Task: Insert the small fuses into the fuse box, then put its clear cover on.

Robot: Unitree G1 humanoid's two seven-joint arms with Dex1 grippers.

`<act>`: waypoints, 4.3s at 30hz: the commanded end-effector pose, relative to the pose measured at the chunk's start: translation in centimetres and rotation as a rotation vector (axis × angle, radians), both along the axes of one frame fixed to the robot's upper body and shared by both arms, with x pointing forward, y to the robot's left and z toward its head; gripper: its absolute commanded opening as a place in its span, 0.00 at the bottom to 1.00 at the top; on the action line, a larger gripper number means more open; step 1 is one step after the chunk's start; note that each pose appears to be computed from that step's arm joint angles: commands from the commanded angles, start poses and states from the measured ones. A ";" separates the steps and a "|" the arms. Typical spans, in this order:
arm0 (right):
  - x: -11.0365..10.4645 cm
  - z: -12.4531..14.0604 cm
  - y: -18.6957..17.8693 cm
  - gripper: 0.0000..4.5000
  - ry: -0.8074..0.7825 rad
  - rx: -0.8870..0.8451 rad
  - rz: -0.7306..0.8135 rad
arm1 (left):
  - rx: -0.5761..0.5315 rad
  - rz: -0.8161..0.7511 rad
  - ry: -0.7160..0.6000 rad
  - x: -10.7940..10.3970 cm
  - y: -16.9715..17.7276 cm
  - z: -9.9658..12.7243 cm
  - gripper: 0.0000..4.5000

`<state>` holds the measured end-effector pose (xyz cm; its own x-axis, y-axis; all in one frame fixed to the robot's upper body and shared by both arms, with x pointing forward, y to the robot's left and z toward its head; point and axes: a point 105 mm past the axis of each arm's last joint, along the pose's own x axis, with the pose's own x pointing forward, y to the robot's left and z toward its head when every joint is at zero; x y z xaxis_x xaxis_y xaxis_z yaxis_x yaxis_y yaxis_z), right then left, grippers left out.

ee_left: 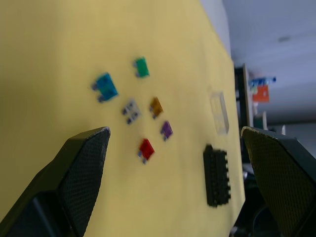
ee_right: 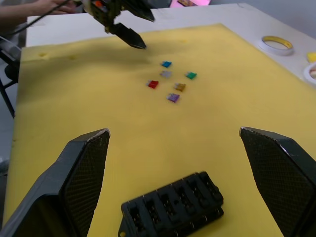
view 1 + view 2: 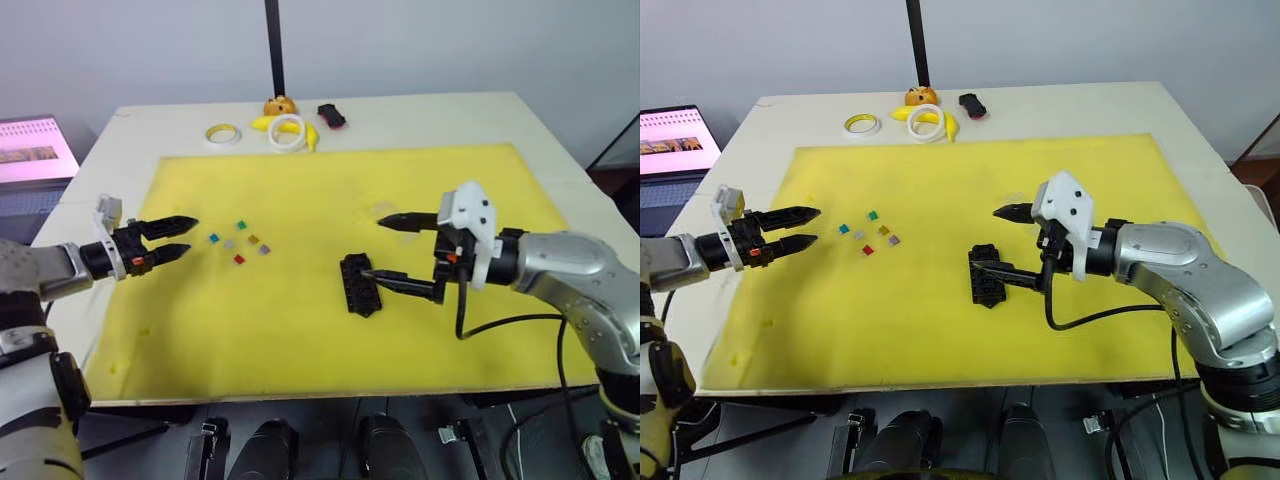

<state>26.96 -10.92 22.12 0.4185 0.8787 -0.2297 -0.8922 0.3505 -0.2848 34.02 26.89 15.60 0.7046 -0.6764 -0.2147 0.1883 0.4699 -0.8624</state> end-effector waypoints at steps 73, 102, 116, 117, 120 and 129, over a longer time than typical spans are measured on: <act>0.9 0.8 0.9 1.00 -0.081 -0.030 -0.035 | -0.105 0.070 0.058 5.0 -4.6 -4.0 0.60; 1.0 0.4 0.5 1.00 -0.062 -0.030 -0.047 | -0.043 0.116 0.083 5.0 -3.8 -5.2 0.18; 1.0 0.9 0.3 1.00 -0.063 -0.010 -0.060 | -0.061 0.160 0.007 5.4 -2.1 -2.7 0.01; 1.0 1.0 0.3 1.00 -0.061 -0.003 -0.063 | -0.071 0.156 -0.006 5.4 -2.0 -2.2 0.01; 0.8 1.3 0.4 1.00 -0.038 0.048 -0.070 | -0.126 0.108 -0.063 5.3 -2.4 0.5 0.01; 1.3 2.7 1.2 1.00 0.143 0.448 -0.180 | -0.194 -0.229 -0.292 3.6 -9.9 8.7 0.01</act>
